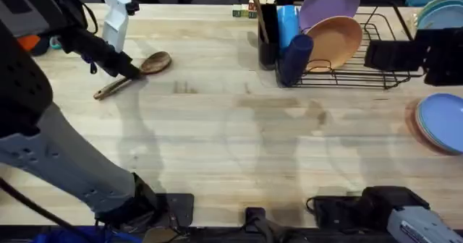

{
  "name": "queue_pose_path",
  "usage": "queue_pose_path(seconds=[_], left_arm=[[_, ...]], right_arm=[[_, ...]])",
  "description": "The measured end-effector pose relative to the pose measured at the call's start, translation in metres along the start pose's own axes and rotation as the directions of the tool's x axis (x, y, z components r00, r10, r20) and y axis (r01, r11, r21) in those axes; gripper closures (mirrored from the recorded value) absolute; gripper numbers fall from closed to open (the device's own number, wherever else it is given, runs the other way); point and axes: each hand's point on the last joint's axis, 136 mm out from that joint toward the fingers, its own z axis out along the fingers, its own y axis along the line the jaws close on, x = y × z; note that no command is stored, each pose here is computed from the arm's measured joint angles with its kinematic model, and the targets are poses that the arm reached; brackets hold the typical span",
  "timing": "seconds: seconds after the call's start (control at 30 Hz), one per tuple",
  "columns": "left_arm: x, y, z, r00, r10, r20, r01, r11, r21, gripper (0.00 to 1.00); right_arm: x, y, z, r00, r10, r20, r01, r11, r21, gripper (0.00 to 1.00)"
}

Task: Pick up the spoon on the table one by one and put them onto the rack

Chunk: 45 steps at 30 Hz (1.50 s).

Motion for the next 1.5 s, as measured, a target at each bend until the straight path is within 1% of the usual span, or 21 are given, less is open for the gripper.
queue_pose_path(seconds=[0.1,0.2,0.43,0.47,0.5,0.53,0.63,0.67,0.77,0.87,0.93,0.97,1.07,1.1,1.17,1.3,1.37,1.4,1.43,1.47,1.5], left_arm=[[-0.002,-0.004,-0.008,1.0,0.002,0.01,-0.002,1.0,-0.002,0.94],[-0.009,-0.003,-0.023,0.999,0.014,0.035,-0.013,0.999,-0.029,0.944],[-0.035,-0.01,-0.063,0.989,0.062,0.13,-0.051,0.995,-0.087,0.951],[-0.05,-0.018,-0.076,0.98,0.101,0.169,-0.085,0.991,-0.102,0.953],[-0.056,-0.022,-0.079,0.976,0.118,0.181,-0.1,0.989,-0.107,0.954],[-0.077,-0.037,-0.092,0.959,0.178,0.221,-0.154,0.98,-0.122,0.957],[-0.098,-0.056,-0.107,0.934,0.247,0.257,-0.216,0.966,-0.143,0.959],[-0.118,-0.076,-0.122,0.9,0.309,0.307,-0.271,0.949,-0.16,0.96],[-0.14,-0.1,-0.139,0.846,0.371,0.382,-0.332,0.929,-0.166,0.961],[-0.156,-0.124,-0.15,0.792,0.407,0.455,-0.383,0.912,-0.147,0.959],[-0.165,-0.139,-0.153,0.757,0.415,0.505,-0.416,0.902,-0.117,0.959],[-0.168,-0.145,-0.154,0.744,0.415,0.524,-0.428,0.898,-0.103,0.959],[-0.179,-0.164,-0.16,0.688,0.416,0.595,-0.472,0.879,-0.069,0.959],[-0.192,-0.178,-0.17,0.619,0.423,0.662,-0.516,0.854,-0.064,0.959],[-0.199,-0.188,-0.175,0.577,0.428,0.696,-0.544,0.837,-0.064,0.959],[-0.213,-0.206,-0.182,0.502,0.45,0.738,-0.596,0.799,-0.081,0.959],[-0.223,-0.216,-0.186,0.46,0.46,0.759,-0.617,0.781,-0.099,0.959],[-0.227,-0.221,-0.188,0.445,0.461,0.768,-0.623,0.775,-0.104,0.959],[-0.232,-0.224,-0.191,0.432,0.459,0.776,-0.625,0.773,-0.11,0.959],[-0.247,-0.234,-0.197,0.411,0.441,0.798,-0.617,0.779,-0.113,0.958],[-0.252,-0.237,-0.199,0.409,0.434,0.803,-0.611,0.783,-0.112,0.958]], right_arm=[[-0.003,0.0,0.0,1.0,-0.001,0.013,0.001,1.0,0.0,0.01],[-0.004,0.0,0.0,1.0,-0.001,0.017,0.001,1.0,0.0,0.01],[-0.01,0.0,0.0,0.999,-0.002,0.039,0.002,1.0,-0.001,0.01],[-0.011,0.0,0.0,0.999,-0.002,0.044,0.003,1.0,-0.001,0.01],[-0.011,0.0,0.0,0.999,-0.002,0.046,0.002,1.0,-0.001,0.01],[-0.014,0.0,0.0,0.998,-0.003,0.056,0.003,1.0,-0.001,0.01],[-0.015,0.0,-0.001,0.998,-0.003,0.063,0.004,1.0,-0.001,0.01],[-0.016,0.0,-0.001,0.998,-0.004,0.063,0.004,1.0,-0.002,0.01],[-0.016,0.0,0.0,0.998,-0.004,0.063,0.004,1.0,-0.002,0.01],[-0.016,0.0,0.0,0.998,-0.003,0.064,0.003,1.0,-0.001,0.01],[-0.016,0.0,-0.001,0.998,-0.003,0.063,0.003,1.0,-0.001,0.01],[-0.016,0.0,0.0,0.998,-0.003,0.064,0.003,1.0,-0.001,0.01],[-0.016,0.0,-0.001,0.998,-0.003,0.064,0.003,1.0,-0.001,0.01],[-0.016,0.0,-0.001,0.998,-0.004,0.064,0.004,1.0,-0.002,0.01],[-0.016,0.0,-0.001,0.998,-0.003,0.064,0.003,1.0,-0.001,0.009],[-0.016,0.0,-0.001,0.998,-0.003,0.064,0.004,1.0,-0.001,0.009],[-0.016,0.0,-0.001,0.998,-0.003,0.064,0.003,1.0,-0.001,0.01],[-0.016,0.0,-0.001,0.998,-0.003,0.064,0.003,1.0,-0.001,0.01],[-0.016,0.0,-0.001,0.998,-0.003,0.064,0.003,1.0,-0.001,0.009],[-0.016,0.0,-0.001,0.998,-0.003,0.064,0.003,1.0,-0.001,0.01],[-0.016,0.0,0.0,0.998,-0.003,0.063,0.003,1.0,-0.001,0.009]])
